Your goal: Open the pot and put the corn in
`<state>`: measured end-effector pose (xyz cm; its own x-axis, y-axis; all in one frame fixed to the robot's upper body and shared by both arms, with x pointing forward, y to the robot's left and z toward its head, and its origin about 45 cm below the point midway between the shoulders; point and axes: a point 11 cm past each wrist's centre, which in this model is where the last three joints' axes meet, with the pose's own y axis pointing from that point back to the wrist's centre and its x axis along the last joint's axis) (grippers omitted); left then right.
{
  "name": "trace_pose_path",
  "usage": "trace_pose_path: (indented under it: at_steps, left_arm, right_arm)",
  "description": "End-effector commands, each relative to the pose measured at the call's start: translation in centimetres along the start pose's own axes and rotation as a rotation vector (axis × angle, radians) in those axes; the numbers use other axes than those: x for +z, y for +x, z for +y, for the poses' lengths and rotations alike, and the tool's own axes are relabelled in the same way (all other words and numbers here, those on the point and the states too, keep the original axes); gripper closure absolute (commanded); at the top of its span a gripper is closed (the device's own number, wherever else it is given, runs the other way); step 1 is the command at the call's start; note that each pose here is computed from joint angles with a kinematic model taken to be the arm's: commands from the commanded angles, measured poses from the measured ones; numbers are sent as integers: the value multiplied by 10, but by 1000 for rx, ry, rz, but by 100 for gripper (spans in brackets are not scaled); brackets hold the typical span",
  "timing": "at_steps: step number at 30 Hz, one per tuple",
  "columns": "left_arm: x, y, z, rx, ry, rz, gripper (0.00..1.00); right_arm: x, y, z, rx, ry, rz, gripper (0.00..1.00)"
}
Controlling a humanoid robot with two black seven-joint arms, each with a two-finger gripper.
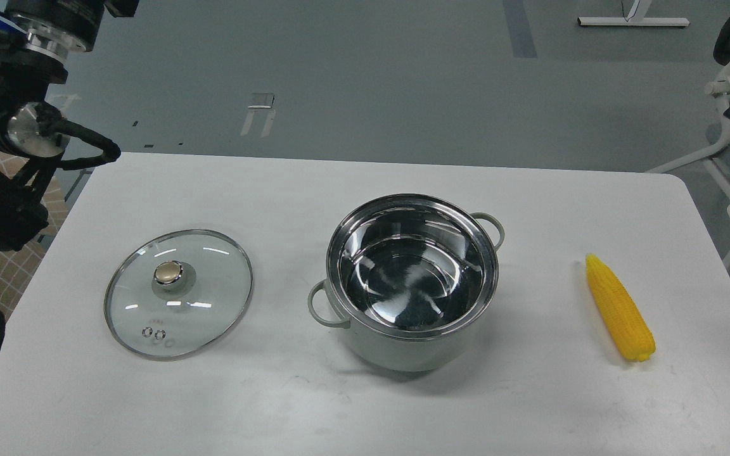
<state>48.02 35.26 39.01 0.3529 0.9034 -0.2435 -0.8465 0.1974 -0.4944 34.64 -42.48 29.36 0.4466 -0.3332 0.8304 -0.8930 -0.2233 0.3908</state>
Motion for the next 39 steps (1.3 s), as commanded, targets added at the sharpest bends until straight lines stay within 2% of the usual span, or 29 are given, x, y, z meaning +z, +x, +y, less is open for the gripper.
trace_pose_path:
  at_steps: [1, 4, 10, 16, 18, 20, 21, 24, 27, 31, 34, 36, 38, 39]
  left_arm:
    - [-11, -11, -3, -9, 3, 33, 3]
    - [-11, -12, -4, -12, 1, 33, 3]
    - [-9, -14, -6, -18, -5, 33, 3]
    - [-10, -15, -5, -18, -1, 33, 3]
    - [-12, -15, -5, -15, 1, 31, 3]
    - [-12, -15, -6, -12, 0, 28, 3]
    - [-12, -15, -6, -8, 1, 25, 3]
    - [-12, -15, -6, -5, 1, 24, 3]
    - [-12, -16, -6, -7, 0, 23, 3]
    - [-10, -16, -8, -11, -3, 21, 3]
    - [-9, -16, -7, -9, -4, 21, 3]
    - [-9, -17, -8, -13, -4, 21, 3]
    - [-10, -18, -8, -15, -4, 23, 3]
    - [-10, -18, -8, -15, -4, 23, 3]
  right_arm:
    - [2, -42, -12, -126, -27, 114, 0]
    - [0, -85, -21, -241, -26, 153, 0]
    - [12, -139, -30, -367, -64, 181, 3]
    - [24, -167, -29, -443, -97, 185, 7]
    - [26, -173, -28, -463, -104, 195, 21]
    - [28, -175, -28, -469, -114, 201, 31]
    - [28, -175, -28, -470, -114, 199, 40]
    - [29, -176, -28, -472, -116, 200, 59]
    - [28, -176, -28, -471, -113, 196, 72]
    - [26, -161, -32, -402, -106, 188, 100]
    - [21, -147, -36, -327, -90, 185, 100]
    - [14, -126, -38, -255, -74, 179, 100]
    - [5, -89, -40, -103, -54, 136, 100]
    - [5, -89, -40, -102, -54, 136, 100]
